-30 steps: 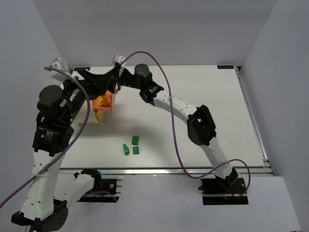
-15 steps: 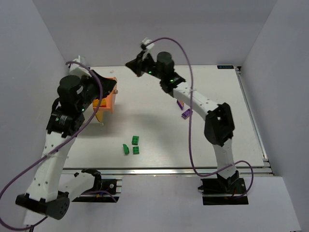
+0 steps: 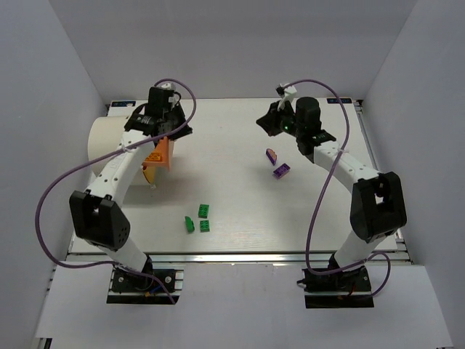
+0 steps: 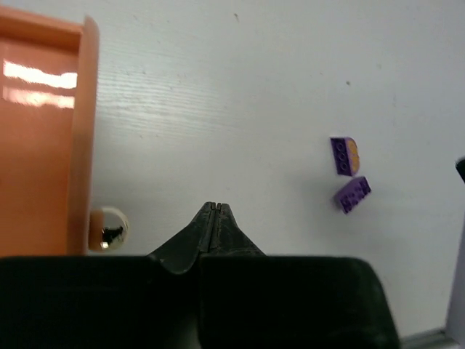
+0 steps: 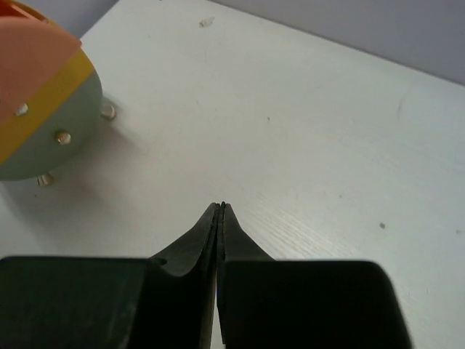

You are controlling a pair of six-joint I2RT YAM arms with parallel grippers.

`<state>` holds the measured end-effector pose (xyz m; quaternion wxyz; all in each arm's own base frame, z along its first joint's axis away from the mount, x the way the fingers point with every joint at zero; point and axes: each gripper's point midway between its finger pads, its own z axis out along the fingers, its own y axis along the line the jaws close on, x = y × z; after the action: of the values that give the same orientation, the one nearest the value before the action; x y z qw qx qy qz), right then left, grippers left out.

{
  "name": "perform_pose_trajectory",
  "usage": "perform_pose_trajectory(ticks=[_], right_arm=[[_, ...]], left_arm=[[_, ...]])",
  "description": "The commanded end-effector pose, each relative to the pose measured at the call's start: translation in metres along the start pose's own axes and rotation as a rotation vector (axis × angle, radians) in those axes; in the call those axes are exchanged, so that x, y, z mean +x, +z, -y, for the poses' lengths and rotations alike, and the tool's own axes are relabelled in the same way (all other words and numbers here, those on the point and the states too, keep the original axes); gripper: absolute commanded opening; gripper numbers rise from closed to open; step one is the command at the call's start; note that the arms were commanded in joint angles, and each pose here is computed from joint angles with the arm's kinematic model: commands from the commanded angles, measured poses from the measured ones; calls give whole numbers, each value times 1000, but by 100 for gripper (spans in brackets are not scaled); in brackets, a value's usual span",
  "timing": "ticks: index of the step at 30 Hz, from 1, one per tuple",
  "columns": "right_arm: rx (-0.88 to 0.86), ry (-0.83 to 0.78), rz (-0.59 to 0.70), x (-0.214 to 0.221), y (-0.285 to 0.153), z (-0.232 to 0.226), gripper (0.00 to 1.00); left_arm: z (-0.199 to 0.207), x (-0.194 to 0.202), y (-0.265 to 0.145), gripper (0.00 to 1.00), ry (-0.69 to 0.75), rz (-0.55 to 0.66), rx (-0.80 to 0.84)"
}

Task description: Sort the legos into containers by color

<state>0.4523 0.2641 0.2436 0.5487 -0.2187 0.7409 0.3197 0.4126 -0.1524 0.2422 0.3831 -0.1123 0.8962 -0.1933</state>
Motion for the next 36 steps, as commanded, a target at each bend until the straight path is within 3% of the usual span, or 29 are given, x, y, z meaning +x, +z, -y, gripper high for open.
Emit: perform_pose_trajectory(ticks=[1,5,12,23,28,36], right_arm=[[-4,-23,47,-18,-22,-2,0],[11,12,31,-8,-31,7,0],[22,40,16,0,-39,19,0],[0,76,-9,12,-44,19,0],[5,74,-3,10,-47,21,0],[11,76,-1,8,-49,26,0]], left_arm=[[-18,-22,-11,8,83,44,-162],[-33,-37,-1,16,143,57,-319],[-62,-26,-6,41,244,-6,-521],[-76,-39,-18,57,316,39,-633],[-84,-40,-18,69,346,51,-675],[-101,-45,-15,78,382,52,-739]])
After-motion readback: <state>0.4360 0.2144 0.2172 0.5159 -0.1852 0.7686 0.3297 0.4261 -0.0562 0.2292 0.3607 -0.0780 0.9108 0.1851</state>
